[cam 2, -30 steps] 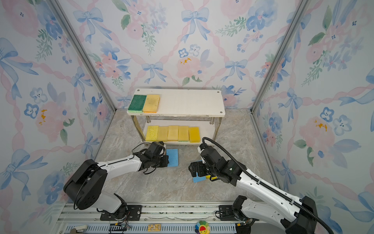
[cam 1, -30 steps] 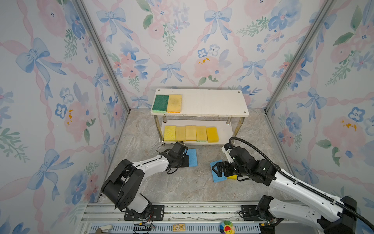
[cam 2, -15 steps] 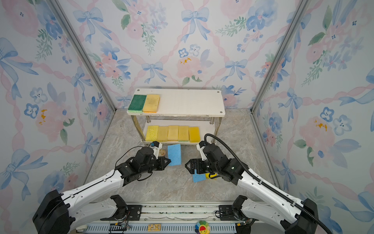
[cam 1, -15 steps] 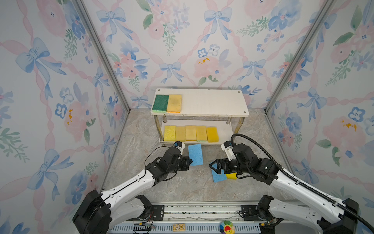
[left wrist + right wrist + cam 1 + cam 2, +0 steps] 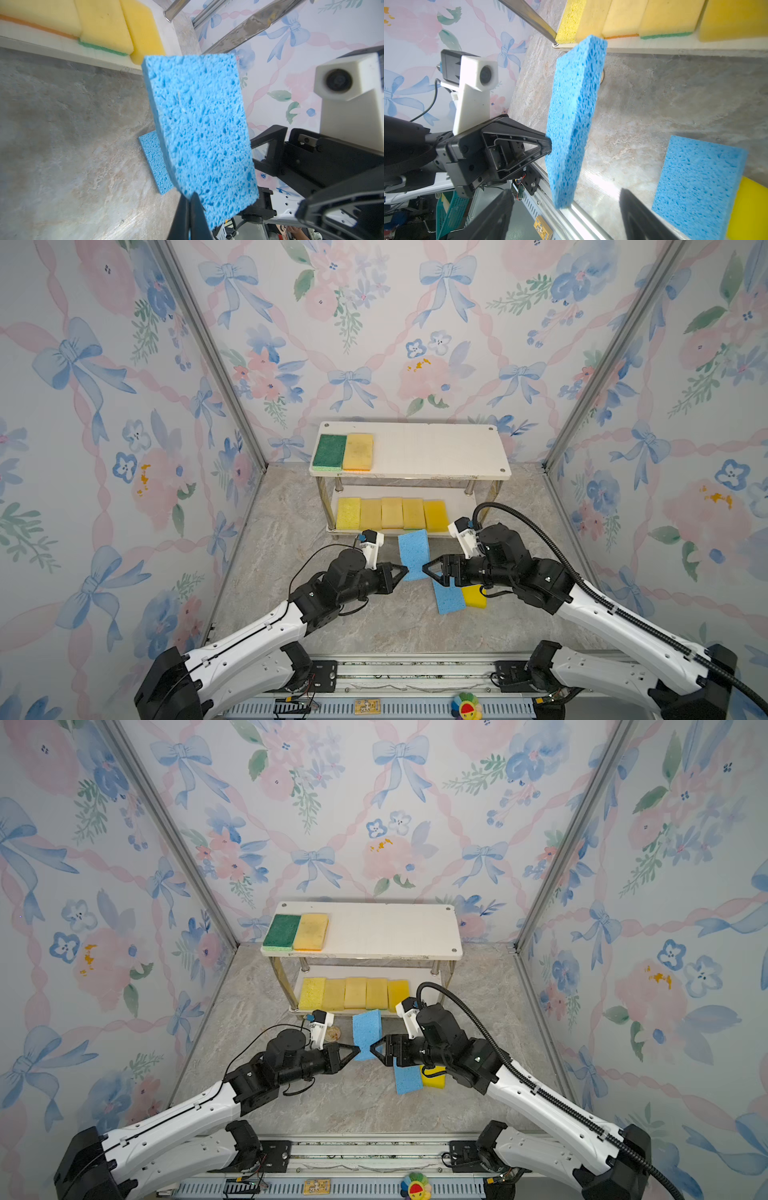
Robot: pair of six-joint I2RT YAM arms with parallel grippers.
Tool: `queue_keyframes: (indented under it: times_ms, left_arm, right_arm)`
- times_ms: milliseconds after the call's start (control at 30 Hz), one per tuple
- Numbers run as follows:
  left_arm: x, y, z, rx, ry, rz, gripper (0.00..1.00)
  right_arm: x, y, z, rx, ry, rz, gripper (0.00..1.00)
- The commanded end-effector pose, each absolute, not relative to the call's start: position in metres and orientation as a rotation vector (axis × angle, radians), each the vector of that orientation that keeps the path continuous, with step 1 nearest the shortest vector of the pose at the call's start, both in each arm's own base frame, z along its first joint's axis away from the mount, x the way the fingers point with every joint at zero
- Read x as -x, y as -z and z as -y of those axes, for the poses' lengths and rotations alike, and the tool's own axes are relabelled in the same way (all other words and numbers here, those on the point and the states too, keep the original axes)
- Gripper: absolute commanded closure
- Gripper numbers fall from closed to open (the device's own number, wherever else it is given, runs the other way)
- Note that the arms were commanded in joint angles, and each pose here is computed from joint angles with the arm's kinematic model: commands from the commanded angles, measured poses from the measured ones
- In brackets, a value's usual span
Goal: Place and organize the cleaning sponges onto the shelf
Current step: 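Raise the blue sponge toward the right gripper while the right gripper approaches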
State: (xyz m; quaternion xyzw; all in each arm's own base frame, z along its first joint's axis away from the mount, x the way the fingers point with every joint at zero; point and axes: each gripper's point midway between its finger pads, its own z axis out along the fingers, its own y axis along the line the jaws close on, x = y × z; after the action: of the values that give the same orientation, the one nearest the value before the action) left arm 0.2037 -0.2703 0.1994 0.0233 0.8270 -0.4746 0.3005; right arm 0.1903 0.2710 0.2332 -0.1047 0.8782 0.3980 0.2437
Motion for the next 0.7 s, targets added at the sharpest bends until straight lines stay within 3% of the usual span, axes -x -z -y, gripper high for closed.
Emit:
queue_keyframes:
  times_ms: [0, 233, 667]
  left_arm:
    - [-0.2013, -0.2084, 0.2731, -0.051, 1.314, -2.154, 1.00]
    - [-0.2011, -0.2135, 0.2761, -0.056, 1.329, -2.140, 1.00]
    - [-0.2000, -0.2156, 0.2762, -0.064, 1.340, -2.128, 1.00]
  right_arm:
    - [-0.1908, -0.2485, -0.2814, 0.308, -1.135, -2.354, 0.26]
    - [-0.1900, -0.2476, -0.2863, 0.302, -1.146, -2.355, 0.54]
    - [-0.1890, -0.2455, -0.2849, 0.287, -1.128, -2.363, 0.91]
